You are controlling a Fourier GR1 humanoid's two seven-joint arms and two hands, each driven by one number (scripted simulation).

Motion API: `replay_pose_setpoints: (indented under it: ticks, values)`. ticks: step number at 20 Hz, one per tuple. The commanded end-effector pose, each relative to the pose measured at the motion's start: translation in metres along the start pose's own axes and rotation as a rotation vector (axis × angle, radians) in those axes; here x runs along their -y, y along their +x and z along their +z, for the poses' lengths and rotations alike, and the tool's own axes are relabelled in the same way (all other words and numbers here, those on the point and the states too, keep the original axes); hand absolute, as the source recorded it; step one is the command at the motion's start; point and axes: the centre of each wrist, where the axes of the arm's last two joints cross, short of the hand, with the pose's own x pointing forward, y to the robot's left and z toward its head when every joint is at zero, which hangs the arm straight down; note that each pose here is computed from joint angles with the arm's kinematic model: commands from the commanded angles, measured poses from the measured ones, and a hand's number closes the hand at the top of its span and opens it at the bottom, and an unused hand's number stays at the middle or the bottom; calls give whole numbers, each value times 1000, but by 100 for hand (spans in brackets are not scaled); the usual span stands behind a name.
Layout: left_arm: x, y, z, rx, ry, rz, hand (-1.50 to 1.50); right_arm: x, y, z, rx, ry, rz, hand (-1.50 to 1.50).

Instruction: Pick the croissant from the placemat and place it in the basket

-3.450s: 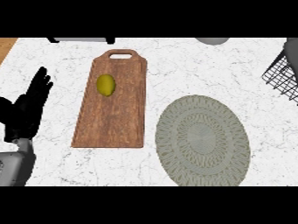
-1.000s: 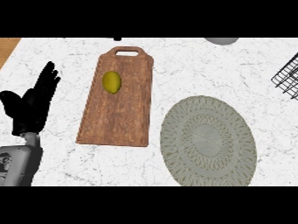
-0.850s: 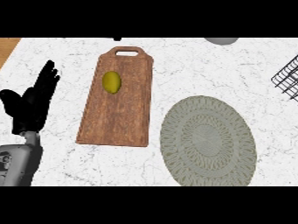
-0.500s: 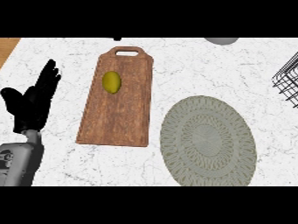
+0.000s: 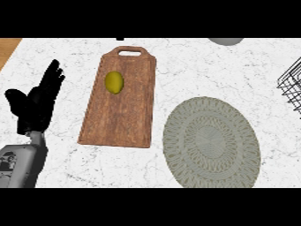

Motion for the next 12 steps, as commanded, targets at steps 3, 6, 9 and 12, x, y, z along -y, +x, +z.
replay_pose_setpoints:
  ticks: [3,6,9,12]
  values:
    - [5,4,1,-24,9,7,0,-15,6,5,10,100,5,150]
    - [-3,-6,2,-10,14,4,0,-15,-23,6,1,118,16,150]
    - [4,6,-4,15,-7,12,0,-8,-2,3,-7,134,7,150]
    - [5,-14,9,-11,6,-6,0,-45,-4,17,-9,178,2,150]
